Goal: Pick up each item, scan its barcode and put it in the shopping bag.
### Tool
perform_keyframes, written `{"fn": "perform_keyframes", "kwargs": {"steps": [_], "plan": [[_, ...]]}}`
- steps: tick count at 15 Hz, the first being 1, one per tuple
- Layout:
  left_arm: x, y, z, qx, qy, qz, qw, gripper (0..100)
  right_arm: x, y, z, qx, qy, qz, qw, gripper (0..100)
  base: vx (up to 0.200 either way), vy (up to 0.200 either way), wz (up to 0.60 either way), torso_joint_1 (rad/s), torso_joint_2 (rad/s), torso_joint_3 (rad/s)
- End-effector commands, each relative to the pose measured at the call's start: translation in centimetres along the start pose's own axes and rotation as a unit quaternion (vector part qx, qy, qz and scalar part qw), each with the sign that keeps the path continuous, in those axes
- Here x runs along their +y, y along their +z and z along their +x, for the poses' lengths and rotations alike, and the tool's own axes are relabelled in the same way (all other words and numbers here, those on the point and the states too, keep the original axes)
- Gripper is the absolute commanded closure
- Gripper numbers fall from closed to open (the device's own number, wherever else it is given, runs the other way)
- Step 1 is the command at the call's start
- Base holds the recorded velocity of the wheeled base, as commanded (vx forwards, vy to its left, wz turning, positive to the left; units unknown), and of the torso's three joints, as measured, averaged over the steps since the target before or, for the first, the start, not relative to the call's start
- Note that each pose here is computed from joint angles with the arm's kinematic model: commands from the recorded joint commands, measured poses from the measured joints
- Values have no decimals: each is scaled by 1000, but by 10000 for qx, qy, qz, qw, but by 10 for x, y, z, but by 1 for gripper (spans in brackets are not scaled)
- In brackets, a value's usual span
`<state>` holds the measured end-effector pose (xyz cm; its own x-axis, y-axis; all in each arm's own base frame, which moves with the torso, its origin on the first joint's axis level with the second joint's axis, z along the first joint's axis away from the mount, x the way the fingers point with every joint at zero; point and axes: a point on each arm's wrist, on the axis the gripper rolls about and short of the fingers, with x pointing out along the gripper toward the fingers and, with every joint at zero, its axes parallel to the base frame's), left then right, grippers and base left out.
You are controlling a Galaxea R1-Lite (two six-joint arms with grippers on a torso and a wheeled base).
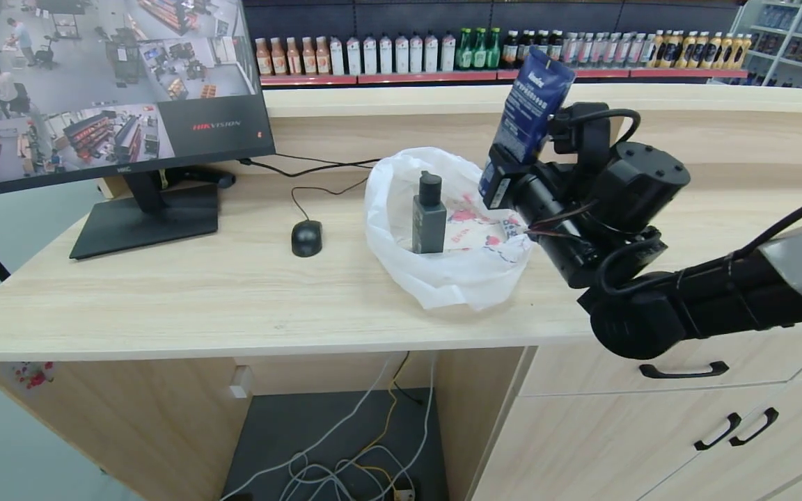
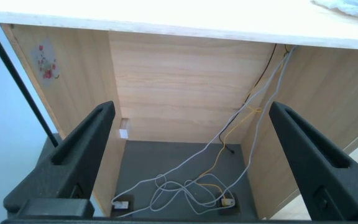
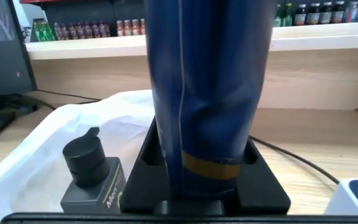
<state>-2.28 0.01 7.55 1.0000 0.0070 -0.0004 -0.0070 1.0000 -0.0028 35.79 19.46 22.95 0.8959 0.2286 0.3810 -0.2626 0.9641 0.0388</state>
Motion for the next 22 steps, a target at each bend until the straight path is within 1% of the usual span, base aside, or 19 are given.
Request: {"fn": "perform_keyframes", "kwargs": {"steps": [1,2,4,6,9,10,13,18,19,22], "plan": [[0,0,0,-2,3,-2,10000,0,6,-19,8,97,19,-14,9999,100,0,0,0,0,0,0],[0,0,0,-2,3,6,10000,0,6,-23,11,97,27,-14,9999,100,0,0,0,0,0,0],[0,0,0,6,3,29,10000,0,8,-40,15,119,13,-15,9999,100,0,0,0,0,0,0],[0,0,0,6,3,29,10000,0,2,-51,18,212,-37,-74,9997,100,0,0,0,0,0,0],[0,0,0,6,3,29,10000,0,-1,-69,24,294,-112,-147,9994,100,0,0,0,0,0,0],[0,0,0,6,3,29,10000,0,1,-70,28,228,-107,-205,9995,100,0,0,0,0,0,0],[0,0,0,6,3,29,10000,0,1,-84,34,239,-147,-397,9988,100,0,0,0,0,0,0],[0,0,0,6,3,37,10000,0,1,-92,36,291,-149,-407,9986,100,0,0,0,0,0,0],[0,0,0,6,3,29,10000,0,-3,-97,37,327,-175,-414,9985,100,0,0,0,0,0,0],[0,0,0,6,3,37,10000,0,-4,-101,35,394,-185,-424,9982,100,0,0,0,0,0,0]]}}
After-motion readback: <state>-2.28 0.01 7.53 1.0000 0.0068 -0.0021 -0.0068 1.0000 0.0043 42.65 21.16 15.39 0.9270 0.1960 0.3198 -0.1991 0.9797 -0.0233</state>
